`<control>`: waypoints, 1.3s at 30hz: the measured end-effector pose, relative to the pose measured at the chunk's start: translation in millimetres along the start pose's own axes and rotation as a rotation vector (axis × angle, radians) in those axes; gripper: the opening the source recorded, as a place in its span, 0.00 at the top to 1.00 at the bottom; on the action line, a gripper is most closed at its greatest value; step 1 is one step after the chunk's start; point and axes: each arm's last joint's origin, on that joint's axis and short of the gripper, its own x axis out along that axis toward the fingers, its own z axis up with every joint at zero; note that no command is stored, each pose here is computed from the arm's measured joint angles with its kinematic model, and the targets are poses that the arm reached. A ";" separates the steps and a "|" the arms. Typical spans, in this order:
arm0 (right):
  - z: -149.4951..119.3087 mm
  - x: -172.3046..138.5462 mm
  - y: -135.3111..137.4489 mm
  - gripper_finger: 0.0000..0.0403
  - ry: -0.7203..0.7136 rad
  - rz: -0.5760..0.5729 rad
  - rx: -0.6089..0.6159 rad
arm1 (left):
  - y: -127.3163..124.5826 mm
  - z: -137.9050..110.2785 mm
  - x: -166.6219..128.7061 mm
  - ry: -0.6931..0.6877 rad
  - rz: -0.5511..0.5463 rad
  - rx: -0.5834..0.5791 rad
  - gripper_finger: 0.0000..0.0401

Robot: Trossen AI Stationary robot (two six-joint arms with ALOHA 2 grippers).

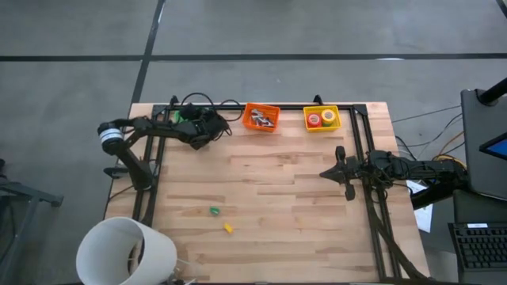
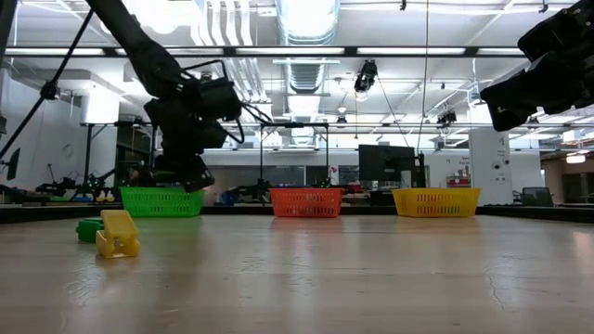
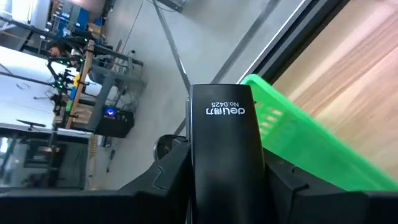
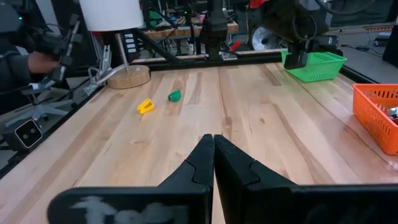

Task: Pick and place Stapler, Stapler remover, tape
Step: Put the large black stapler into the green bin

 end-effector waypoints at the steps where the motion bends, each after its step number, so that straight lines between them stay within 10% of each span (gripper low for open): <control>1: 0.0 0.0 0.0 0.98 0.000 0.000 0.000 | 1.2 -0.1 1.9 0.006 0.004 0.012 0.65; 31: 0.0 0.0 0.0 0.98 0.000 0.000 0.000 | 5.7 0.9 10.1 0.014 0.003 0.018 0.54; 39: 0.0 0.0 0.0 0.98 0.000 0.000 0.000 | 4.0 1.8 6.0 0.002 0.018 -0.129 0.54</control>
